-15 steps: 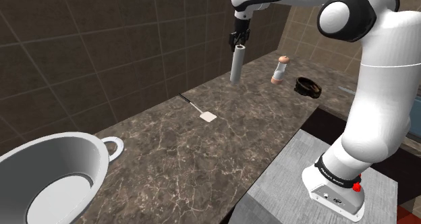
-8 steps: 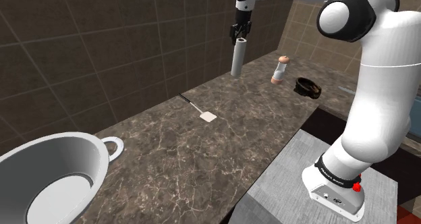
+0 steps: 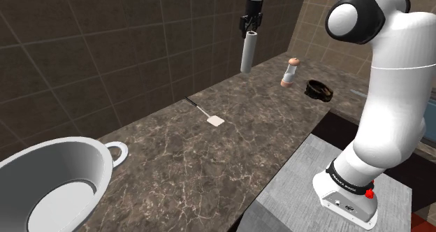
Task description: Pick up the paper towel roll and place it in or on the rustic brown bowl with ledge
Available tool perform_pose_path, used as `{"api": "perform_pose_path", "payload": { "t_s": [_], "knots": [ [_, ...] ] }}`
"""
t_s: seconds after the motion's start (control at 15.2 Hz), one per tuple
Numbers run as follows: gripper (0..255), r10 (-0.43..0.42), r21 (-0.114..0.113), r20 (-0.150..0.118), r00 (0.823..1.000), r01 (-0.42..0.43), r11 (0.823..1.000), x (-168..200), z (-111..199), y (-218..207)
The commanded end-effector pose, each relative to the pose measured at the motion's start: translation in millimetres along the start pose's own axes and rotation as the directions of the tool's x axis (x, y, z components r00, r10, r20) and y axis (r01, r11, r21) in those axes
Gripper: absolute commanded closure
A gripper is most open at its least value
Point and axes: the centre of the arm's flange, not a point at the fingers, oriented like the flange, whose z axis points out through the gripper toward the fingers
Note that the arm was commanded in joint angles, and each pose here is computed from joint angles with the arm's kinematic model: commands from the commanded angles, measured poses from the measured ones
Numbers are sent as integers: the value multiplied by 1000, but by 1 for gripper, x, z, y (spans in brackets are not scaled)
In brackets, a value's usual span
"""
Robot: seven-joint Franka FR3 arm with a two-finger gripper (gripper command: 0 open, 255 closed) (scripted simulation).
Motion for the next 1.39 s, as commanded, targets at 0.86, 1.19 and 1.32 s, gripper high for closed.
{"api": "perform_pose_path", "payload": {
  "t_s": [0.86, 1.19, 1.32],
  "knots": [
    [0, 1, -1, 0, 1000, -1, 1000, -72, -41, 74],
    [0, 19, -58, -2, 1000, -19, 998, -98, 20, 61],
    [0, 26, -80, -3, 1000, -26, 996, -108, 45, 57]
  ]
}}
